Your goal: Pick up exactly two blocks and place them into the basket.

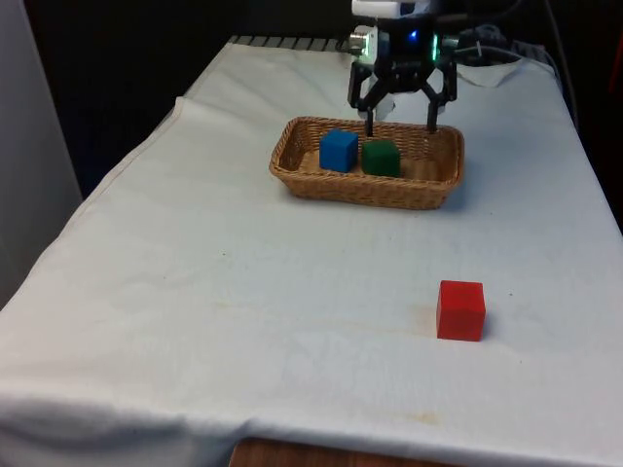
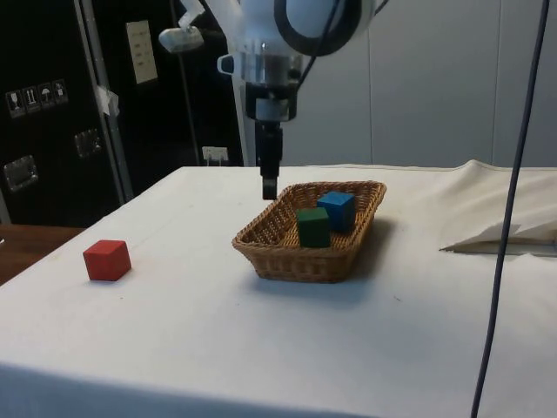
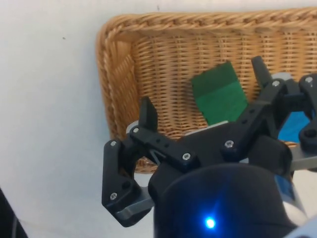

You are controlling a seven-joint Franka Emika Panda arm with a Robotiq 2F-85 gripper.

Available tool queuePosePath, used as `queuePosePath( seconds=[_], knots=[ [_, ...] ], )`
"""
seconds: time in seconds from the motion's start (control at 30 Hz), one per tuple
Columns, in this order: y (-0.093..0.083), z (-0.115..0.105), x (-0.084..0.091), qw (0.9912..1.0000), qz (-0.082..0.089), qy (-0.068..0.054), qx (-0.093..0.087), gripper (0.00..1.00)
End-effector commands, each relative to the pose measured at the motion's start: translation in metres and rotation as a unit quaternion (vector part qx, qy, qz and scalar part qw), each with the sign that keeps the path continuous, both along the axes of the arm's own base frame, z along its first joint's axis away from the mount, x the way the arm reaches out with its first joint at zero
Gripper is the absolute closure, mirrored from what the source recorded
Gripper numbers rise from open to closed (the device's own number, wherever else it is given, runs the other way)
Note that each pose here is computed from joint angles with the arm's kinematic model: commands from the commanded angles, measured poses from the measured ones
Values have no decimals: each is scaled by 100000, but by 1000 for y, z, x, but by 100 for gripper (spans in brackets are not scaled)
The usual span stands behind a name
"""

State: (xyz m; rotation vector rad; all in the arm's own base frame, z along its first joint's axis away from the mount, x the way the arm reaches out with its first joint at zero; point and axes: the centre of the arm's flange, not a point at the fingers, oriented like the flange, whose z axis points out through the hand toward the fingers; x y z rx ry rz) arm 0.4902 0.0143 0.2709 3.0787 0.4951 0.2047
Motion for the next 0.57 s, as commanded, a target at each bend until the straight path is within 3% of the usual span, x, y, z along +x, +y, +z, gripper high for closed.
queuePosePath(
  seconds=[0.0, 0.2, 0.5, 0.53],
  knots=[
    [2, 3, 1, 99999, -318, 12, -219, 0],
    [9, 13, 4, 99993, -715, -716, 614, 0],
    [18, 37, 9, 99937, -3045, -1260, 1345, 0],
    [19, 35, 8, 99941, -2624, -1389, 1736, 0]
  ],
)
